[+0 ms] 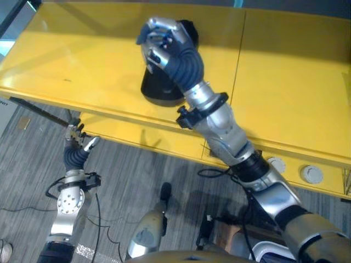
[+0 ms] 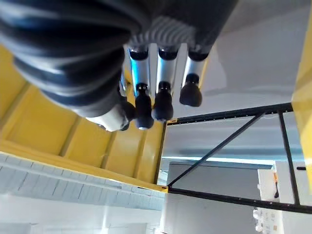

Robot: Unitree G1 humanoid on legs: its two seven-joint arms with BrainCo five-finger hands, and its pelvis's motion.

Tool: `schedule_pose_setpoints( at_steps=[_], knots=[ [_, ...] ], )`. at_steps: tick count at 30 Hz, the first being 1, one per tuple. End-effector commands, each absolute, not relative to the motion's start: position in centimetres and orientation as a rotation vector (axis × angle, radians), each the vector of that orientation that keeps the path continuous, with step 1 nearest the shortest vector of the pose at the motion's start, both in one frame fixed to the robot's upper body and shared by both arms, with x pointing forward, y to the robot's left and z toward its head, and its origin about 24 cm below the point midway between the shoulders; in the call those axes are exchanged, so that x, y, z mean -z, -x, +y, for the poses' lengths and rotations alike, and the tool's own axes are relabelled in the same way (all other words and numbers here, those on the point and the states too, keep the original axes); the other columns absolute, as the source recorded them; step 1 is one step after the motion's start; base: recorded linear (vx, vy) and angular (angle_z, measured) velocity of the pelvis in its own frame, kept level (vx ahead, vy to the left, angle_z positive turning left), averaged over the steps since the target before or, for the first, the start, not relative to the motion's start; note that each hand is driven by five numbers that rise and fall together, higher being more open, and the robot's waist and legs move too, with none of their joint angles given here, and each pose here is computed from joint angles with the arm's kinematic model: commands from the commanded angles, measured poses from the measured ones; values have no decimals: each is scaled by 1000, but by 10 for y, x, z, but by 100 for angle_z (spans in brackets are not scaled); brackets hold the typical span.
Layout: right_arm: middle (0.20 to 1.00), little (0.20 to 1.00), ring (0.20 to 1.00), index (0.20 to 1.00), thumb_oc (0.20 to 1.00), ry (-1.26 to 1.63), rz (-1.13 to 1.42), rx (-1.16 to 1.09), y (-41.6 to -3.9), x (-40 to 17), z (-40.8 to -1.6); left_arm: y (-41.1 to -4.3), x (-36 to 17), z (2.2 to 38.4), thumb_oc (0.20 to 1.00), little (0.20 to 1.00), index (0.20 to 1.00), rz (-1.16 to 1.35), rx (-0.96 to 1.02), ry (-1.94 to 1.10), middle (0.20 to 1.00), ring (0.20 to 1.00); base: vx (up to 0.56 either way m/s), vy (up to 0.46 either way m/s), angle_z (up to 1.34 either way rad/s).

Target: Move parts from the plastic box to the shelf.

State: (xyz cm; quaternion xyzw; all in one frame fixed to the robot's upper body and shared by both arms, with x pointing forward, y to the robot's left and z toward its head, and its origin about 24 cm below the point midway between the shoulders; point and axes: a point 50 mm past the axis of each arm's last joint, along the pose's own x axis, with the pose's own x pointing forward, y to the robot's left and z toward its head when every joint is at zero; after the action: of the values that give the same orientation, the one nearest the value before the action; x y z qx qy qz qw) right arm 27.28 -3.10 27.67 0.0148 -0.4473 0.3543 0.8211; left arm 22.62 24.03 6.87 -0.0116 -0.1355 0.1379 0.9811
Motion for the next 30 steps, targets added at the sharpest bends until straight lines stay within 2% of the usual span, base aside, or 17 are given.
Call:
schedule_pose_setpoints(
  at_steps=[1, 9, 20, 30],
  knots=[
    [200, 200, 200, 200, 200, 34, -1051, -769, -265, -289, -19, -234, -87, 239, 1000, 1000, 1000, -362, -247, 16, 1000, 1000, 0, 0, 0],
    [200, 200, 200, 200, 200, 201, -981, -735, -277, -267, -17, -232, -95, 234, 1000, 1000, 1000, -387, -204, -25, 1000, 1000, 0, 0, 0],
    [200, 200, 200, 200, 200, 328, -734, -732, -305, -218, -19, -232, -101, 226, 1000, 1000, 1000, -410, -157, -41, 1000, 1000, 0, 0, 0],
    [200, 200, 200, 200, 200, 366, -612, -589, -331, -196, -33, -233, -99, 226, 1000, 1000, 1000, -395, -157, -75, 1000, 1000, 0, 0, 0]
  ],
)
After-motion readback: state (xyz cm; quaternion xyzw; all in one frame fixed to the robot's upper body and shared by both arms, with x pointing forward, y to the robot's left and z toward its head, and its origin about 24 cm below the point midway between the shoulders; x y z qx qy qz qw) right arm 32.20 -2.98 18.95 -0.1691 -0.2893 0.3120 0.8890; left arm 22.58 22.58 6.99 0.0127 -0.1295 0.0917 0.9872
